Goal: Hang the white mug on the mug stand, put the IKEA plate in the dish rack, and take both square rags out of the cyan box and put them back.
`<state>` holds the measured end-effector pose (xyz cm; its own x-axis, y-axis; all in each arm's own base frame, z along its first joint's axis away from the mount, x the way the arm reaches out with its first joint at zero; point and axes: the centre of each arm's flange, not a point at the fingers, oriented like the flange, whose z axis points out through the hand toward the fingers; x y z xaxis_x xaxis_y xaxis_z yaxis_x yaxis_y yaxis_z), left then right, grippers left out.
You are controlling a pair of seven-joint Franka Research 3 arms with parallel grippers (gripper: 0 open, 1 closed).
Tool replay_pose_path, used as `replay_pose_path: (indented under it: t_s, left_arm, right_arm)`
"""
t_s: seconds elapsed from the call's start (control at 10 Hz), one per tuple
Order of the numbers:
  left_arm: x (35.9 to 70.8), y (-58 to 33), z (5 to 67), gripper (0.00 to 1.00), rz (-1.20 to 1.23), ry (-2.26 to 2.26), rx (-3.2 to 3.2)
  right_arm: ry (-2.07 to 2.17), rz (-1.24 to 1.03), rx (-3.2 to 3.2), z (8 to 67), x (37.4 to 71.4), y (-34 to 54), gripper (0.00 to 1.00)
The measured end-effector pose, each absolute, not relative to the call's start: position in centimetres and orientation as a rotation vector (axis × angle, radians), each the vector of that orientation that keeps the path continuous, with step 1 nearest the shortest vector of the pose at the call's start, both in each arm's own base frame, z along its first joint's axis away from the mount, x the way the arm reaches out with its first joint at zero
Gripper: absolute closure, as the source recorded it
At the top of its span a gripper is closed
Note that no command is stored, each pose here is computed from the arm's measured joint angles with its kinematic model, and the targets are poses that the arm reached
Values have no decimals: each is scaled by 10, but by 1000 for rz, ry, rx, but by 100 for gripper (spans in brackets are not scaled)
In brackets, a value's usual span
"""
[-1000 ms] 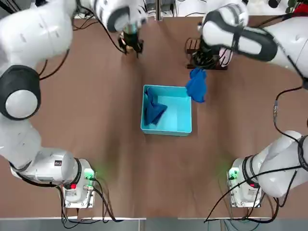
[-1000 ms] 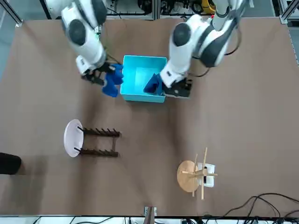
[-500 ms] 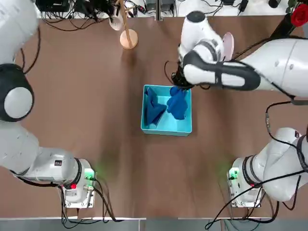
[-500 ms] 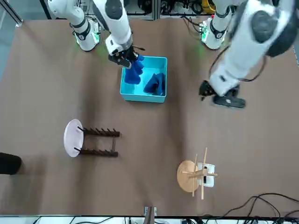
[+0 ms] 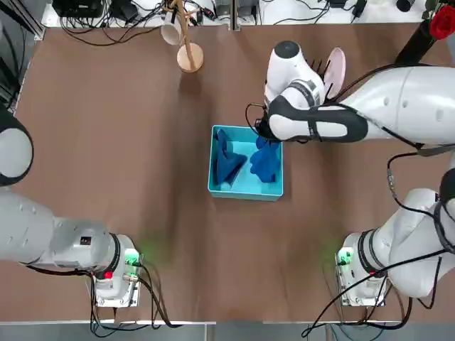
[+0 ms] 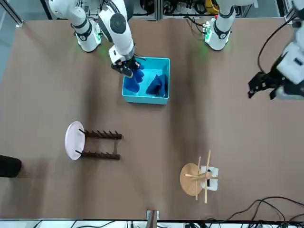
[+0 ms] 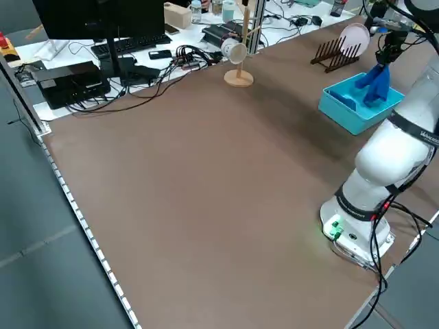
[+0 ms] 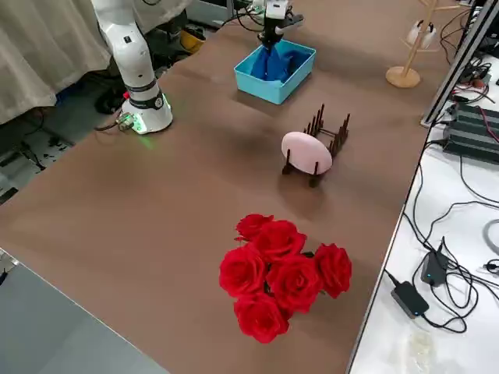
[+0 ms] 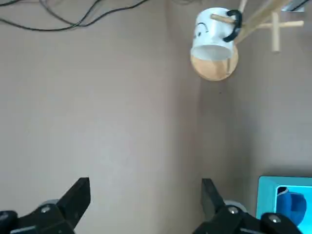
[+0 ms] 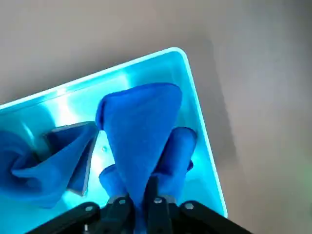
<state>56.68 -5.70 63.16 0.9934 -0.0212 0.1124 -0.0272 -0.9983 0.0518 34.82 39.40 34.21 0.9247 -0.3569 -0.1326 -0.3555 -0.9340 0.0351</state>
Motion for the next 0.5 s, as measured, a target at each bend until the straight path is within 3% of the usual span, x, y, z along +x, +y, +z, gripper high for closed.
replay_pose_path:
  t_s: [0.5]
  left_arm:
    - [577, -38, 616, 0, 36, -59, 3098]
  right_arm:
    - [-627, -201, 3058, 339, 368, 382, 11]
